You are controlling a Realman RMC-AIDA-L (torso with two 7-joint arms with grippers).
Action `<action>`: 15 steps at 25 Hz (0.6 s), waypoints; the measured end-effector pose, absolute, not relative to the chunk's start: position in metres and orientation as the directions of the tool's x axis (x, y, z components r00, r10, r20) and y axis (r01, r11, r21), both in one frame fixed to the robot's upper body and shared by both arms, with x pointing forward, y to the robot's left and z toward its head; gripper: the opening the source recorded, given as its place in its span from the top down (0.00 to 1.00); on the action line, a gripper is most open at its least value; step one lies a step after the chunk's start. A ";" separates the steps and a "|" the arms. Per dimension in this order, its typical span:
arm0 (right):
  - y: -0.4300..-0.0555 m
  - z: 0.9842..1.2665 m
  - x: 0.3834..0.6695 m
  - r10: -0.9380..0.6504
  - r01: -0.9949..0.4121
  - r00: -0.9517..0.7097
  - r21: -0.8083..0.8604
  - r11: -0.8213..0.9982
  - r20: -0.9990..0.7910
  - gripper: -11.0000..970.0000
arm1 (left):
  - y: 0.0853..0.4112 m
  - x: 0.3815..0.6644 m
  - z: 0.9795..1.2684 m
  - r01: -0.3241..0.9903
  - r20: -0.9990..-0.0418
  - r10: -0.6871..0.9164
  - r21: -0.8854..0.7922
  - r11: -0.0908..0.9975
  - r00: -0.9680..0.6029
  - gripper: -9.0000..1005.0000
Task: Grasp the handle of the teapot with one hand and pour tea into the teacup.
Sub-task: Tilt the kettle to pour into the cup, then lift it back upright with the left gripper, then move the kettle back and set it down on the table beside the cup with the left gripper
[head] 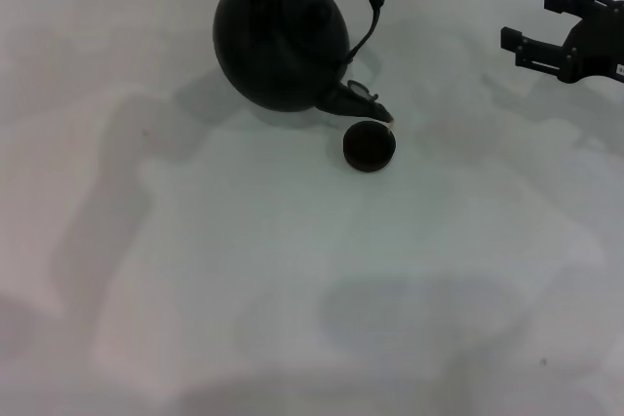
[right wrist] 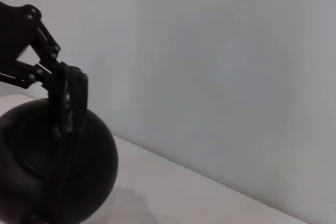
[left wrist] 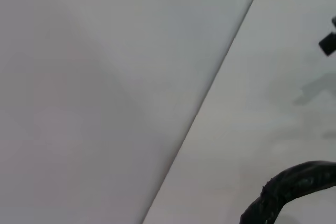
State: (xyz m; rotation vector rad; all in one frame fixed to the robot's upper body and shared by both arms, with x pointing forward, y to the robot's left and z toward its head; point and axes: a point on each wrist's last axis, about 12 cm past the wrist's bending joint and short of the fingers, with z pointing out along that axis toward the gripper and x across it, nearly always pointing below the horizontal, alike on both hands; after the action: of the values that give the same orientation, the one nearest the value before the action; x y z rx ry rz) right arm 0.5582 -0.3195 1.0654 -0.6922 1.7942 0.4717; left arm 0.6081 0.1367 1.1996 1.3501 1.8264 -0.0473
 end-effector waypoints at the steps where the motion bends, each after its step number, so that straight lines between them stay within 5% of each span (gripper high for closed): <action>1: -0.319 1.065 0.558 -0.224 -0.661 -0.227 -0.019 0.750 -0.948 0.13 | 0.139 0.606 1.199 0.800 -0.644 0.761 0.417 0.431 -0.074 0.86; 15: -0.322 1.063 0.559 -0.228 -0.646 -0.239 -0.020 0.763 -0.944 0.13 | 0.199 0.593 1.189 0.673 -0.823 0.525 0.262 0.691 -0.218 0.86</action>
State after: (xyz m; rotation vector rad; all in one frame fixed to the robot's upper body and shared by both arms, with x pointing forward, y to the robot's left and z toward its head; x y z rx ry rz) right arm 0.5588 -0.3223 1.0634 -0.6783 1.8102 0.4538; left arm 0.5927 0.1987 1.1892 0.9356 1.8852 -0.1832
